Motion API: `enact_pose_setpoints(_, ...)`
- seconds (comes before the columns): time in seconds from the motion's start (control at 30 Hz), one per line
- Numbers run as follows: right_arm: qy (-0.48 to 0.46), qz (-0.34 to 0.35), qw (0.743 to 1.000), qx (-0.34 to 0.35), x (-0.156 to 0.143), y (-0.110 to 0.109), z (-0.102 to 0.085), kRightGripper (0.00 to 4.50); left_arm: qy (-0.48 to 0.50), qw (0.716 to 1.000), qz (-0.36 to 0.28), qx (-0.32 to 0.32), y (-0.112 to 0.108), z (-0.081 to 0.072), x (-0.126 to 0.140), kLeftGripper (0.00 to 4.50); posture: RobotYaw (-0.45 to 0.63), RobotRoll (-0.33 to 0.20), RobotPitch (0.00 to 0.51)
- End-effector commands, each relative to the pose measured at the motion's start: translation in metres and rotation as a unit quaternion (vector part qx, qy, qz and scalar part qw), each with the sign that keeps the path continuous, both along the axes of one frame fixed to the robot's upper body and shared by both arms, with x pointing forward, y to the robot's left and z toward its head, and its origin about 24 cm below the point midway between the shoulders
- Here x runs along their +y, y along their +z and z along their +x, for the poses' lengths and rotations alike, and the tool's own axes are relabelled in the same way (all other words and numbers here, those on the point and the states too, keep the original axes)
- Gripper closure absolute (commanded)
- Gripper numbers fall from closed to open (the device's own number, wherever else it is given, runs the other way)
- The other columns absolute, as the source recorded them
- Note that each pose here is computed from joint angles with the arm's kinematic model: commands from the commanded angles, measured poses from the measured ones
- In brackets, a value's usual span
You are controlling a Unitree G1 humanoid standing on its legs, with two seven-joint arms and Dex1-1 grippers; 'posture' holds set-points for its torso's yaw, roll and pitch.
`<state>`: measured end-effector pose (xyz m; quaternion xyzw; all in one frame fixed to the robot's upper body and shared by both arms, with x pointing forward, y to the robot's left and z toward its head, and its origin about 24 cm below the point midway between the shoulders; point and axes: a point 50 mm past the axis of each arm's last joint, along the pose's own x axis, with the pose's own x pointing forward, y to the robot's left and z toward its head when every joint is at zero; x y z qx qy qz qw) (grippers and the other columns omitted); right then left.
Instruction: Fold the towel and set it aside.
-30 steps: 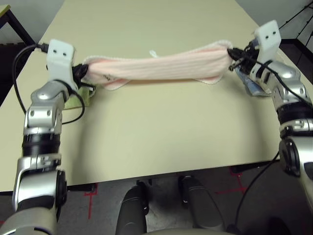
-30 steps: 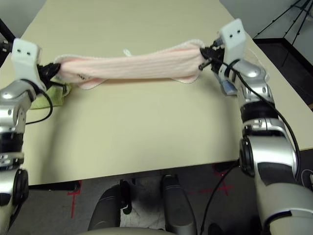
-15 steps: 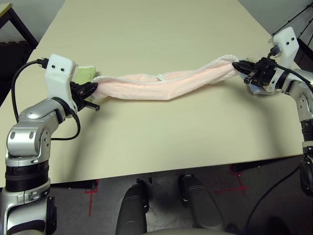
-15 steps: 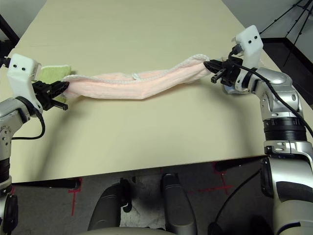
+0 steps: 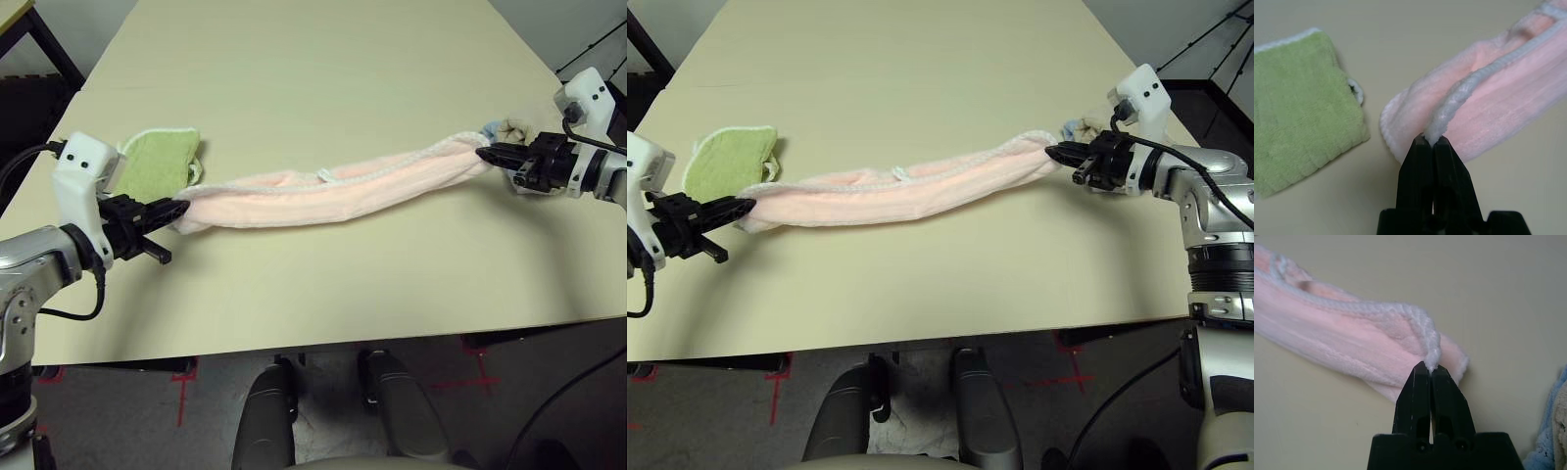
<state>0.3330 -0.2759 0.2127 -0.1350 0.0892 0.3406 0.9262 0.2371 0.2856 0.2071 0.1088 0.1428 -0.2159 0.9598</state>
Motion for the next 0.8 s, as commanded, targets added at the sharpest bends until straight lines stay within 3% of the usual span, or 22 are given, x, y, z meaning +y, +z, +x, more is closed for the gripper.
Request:
enact_pose_setpoints(0.03, -0.006, -0.009, 1.000, -0.002, -0.008, 0.005, 0.000, 4.50, 0.002, 1.000, -0.003, 0.005, 0.003, -0.004, 0.007, 4.47, -0.13, 0.000, 0.204)
enact_pose_setpoints(0.17, -0.051, -0.025, 0.998, -0.029, -0.018, 0.011, 0.007, 4.50, 0.023, 1.000, -0.010, -0.018, 0.012, -0.001, 0.015, 4.47, -0.13, 0.000, 0.204)
enact_pose_setpoints(0.43, -0.105, -0.067, 0.989, -0.075, -0.019, 0.011, 0.028, 4.50, 0.062, 0.995, 0.007, -0.083, 0.028, 0.022, 0.023, 4.47, -0.14, 0.000, 0.210)
enact_pose_setpoints(0.63, -0.128, -0.079, 0.983, -0.109, 0.000, 0.014, 0.052, 4.50, 0.062, 0.990, 0.029, -0.127, 0.039, 0.057, 0.020, 4.47, -0.15, 0.000, 0.203)
enact_pose_setpoints(0.8, -0.184, -0.089, 0.965, -0.163, 0.010, 0.033, 0.068, 4.50, 0.073, 0.981, 0.048, -0.173, 0.055, 0.086, 0.021, 4.47, -0.16, 0.000, 0.197)
